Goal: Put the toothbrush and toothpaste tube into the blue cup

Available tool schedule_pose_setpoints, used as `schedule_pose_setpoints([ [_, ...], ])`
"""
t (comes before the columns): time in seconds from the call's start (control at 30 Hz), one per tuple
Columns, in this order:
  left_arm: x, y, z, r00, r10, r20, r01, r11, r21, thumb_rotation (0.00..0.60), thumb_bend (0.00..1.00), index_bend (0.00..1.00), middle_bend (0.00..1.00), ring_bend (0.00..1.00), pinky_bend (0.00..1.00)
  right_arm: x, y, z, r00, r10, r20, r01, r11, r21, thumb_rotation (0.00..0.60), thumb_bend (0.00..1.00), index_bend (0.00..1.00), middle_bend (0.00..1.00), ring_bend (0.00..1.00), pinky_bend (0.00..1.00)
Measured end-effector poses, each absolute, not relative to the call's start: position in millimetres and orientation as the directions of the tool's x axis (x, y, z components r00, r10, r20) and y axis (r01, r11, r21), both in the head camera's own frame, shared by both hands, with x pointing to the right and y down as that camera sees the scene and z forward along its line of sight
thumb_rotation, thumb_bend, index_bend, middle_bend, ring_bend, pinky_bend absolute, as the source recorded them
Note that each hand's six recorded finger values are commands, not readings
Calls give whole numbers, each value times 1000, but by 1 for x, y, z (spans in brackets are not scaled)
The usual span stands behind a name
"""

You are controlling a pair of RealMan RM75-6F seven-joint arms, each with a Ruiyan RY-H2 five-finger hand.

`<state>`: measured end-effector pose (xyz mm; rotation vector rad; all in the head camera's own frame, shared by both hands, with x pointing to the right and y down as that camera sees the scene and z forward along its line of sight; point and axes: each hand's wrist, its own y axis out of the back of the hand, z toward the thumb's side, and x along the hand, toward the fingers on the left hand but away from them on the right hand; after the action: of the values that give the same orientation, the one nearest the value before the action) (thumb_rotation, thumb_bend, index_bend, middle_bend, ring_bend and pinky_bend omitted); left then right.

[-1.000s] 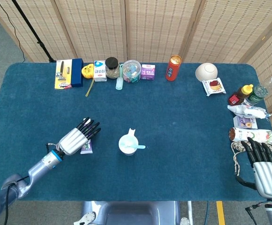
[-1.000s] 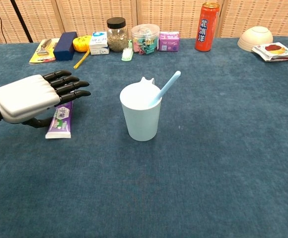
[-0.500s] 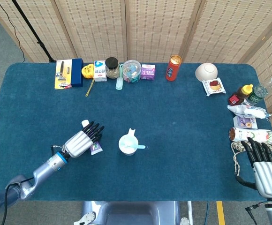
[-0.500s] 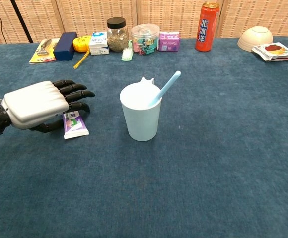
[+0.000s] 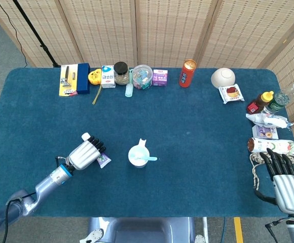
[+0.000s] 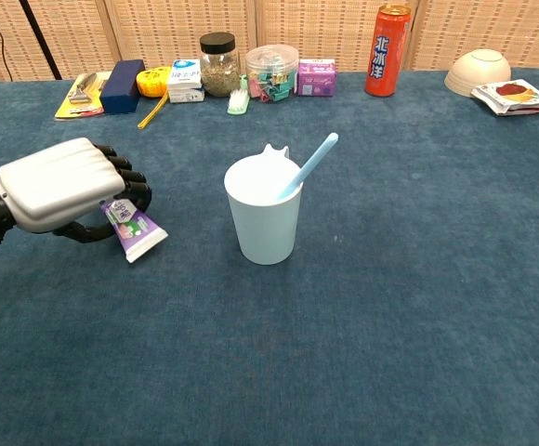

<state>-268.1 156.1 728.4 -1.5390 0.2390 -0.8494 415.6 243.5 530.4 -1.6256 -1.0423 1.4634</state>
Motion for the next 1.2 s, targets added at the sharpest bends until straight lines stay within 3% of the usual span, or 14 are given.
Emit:
schedule_pose_setpoints([
  [0.27,-273,142,712,683,-665,302,228,-199,-953,600,382,615,460,411,419,415,244,531,38,901,-432,109,-434,-894,600,0,0,0,0,0],
  [0.43,-271,132,691,659,-717,228,52,-259,-964,600,382,615,458,410,419,415,244,532,39,900,-435,107,-436,-893,600,0,0,0,0,0],
  [0.57,-270,120,671,614,-769,177,-168,-347,-923,600,383,615,451,404,419,414,245,532,41,898,-437,106,-439,-892,600,0,0,0,0,0],
  [0.9,-267,98,618,516,-848,124,-562,-444,-698,600,382,615,445,392,416,414,244,535,38,896,-442,104,-443,-890,600,0,0,0,0,0],
  [1.2,-245,103,610,501,-839,211,-755,-543,-367,600,373,610,442,388,379,414,244,536,38,895,-444,103,-445,-890,600,0,0,0,0,0],
])
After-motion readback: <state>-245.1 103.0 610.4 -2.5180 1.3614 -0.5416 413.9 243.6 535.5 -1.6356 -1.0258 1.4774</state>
